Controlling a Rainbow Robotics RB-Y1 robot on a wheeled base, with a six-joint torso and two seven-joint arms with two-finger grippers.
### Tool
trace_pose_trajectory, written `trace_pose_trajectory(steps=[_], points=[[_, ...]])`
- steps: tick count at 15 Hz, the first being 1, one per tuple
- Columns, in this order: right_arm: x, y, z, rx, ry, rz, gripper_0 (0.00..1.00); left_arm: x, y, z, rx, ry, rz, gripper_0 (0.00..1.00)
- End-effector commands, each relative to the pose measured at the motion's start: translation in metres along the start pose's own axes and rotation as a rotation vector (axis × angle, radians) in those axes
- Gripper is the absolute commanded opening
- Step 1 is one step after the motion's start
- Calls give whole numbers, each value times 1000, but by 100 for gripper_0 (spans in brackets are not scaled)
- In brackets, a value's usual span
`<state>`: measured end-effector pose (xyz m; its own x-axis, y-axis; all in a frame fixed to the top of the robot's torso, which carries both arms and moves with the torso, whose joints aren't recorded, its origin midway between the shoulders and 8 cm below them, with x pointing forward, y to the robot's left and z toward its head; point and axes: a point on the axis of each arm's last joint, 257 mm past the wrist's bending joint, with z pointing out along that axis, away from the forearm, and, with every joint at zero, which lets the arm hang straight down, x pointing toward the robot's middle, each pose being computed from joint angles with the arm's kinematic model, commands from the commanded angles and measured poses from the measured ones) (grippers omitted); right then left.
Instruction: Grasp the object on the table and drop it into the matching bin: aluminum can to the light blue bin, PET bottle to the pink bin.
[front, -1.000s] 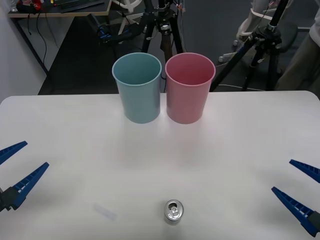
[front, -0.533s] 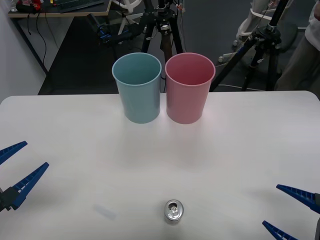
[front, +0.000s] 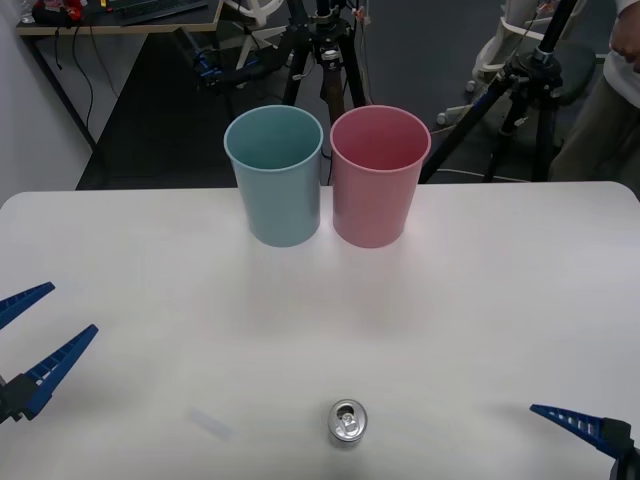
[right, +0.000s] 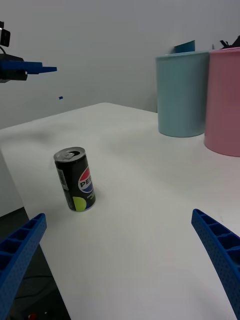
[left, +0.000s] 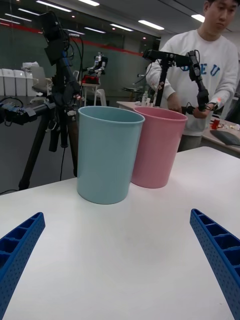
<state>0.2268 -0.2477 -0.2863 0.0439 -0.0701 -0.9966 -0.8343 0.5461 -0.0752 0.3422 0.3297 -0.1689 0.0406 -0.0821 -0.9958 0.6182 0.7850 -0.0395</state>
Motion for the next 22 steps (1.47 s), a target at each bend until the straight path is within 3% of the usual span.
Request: trace_pose_trajectory(steps=[1, 5, 22], points=[[8, 15, 9, -33, -2, -1, 100, 0, 0, 0, 0, 0, 0, 100], [18, 27, 24, -59, 4, 10, 100, 0, 0, 0, 0, 0, 0, 100], [34, 46, 112, -63, -21, 8, 100, 0, 0, 0, 0, 0, 0, 100]])
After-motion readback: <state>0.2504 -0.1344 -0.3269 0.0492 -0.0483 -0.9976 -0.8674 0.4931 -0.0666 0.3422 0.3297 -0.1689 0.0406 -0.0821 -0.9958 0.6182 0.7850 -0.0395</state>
